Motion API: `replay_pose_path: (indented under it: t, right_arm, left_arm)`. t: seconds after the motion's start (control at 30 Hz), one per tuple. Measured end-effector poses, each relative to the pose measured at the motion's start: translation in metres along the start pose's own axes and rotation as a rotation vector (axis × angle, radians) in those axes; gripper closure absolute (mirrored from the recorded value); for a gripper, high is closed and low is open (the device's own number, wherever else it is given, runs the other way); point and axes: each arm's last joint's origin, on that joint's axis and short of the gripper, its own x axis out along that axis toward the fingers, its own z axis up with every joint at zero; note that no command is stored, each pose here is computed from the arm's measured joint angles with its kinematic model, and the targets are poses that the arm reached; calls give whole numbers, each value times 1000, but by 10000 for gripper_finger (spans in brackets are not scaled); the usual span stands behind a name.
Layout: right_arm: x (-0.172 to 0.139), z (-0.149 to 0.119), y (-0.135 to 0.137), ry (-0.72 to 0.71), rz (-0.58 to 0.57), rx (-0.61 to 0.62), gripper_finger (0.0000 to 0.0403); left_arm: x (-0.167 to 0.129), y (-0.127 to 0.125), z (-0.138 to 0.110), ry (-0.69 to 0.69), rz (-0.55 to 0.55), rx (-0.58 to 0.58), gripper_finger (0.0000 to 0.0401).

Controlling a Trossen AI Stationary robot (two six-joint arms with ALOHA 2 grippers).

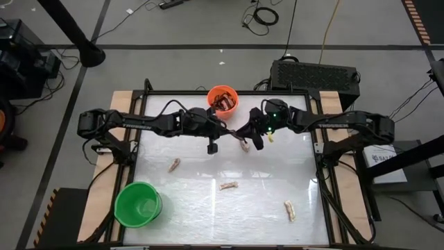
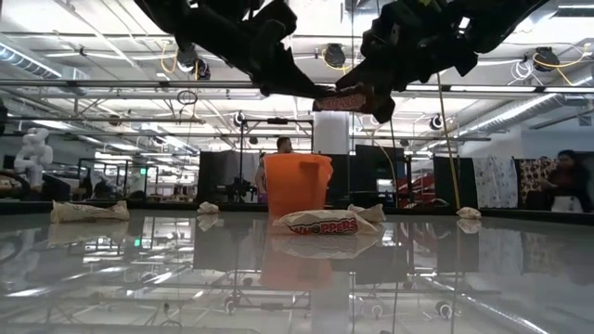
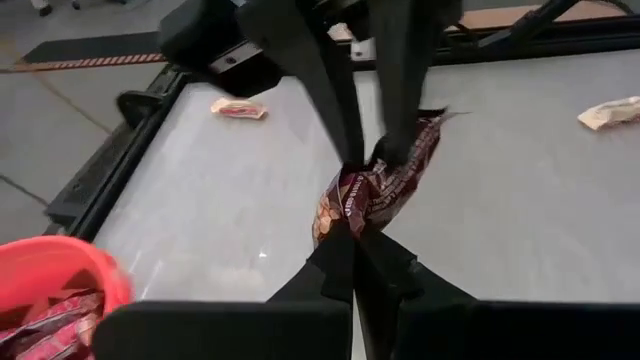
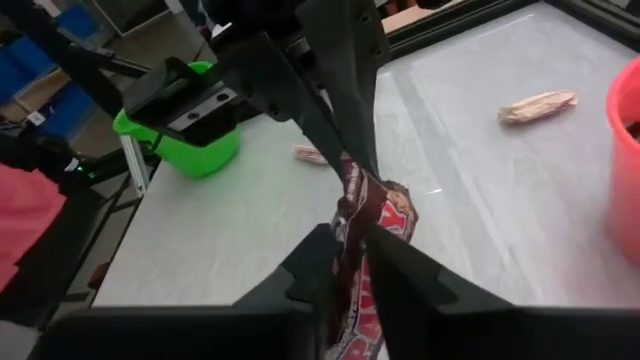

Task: Sort candy by brand, put in halloween buckets
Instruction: Put the brown chocolate bar into the orange bucket

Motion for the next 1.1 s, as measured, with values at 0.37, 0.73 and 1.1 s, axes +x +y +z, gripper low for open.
replay_pose_path:
  t: [0.37, 0.73, 1.1]
  right_arm:
    - [-44, 4, -13, 51, -129, 48, 269]
    - [-53, -18, -6, 238, -394, 56, 266]
    - [-49, -25, 4, 267, -490, 28, 266]
  left_arm:
    - [-5, 42, -3, 39, 304, -45, 401]
    - [-19, 97, -18, 78, 496, -207, 401]
    - [-26, 116, -26, 74, 486, -332, 400]
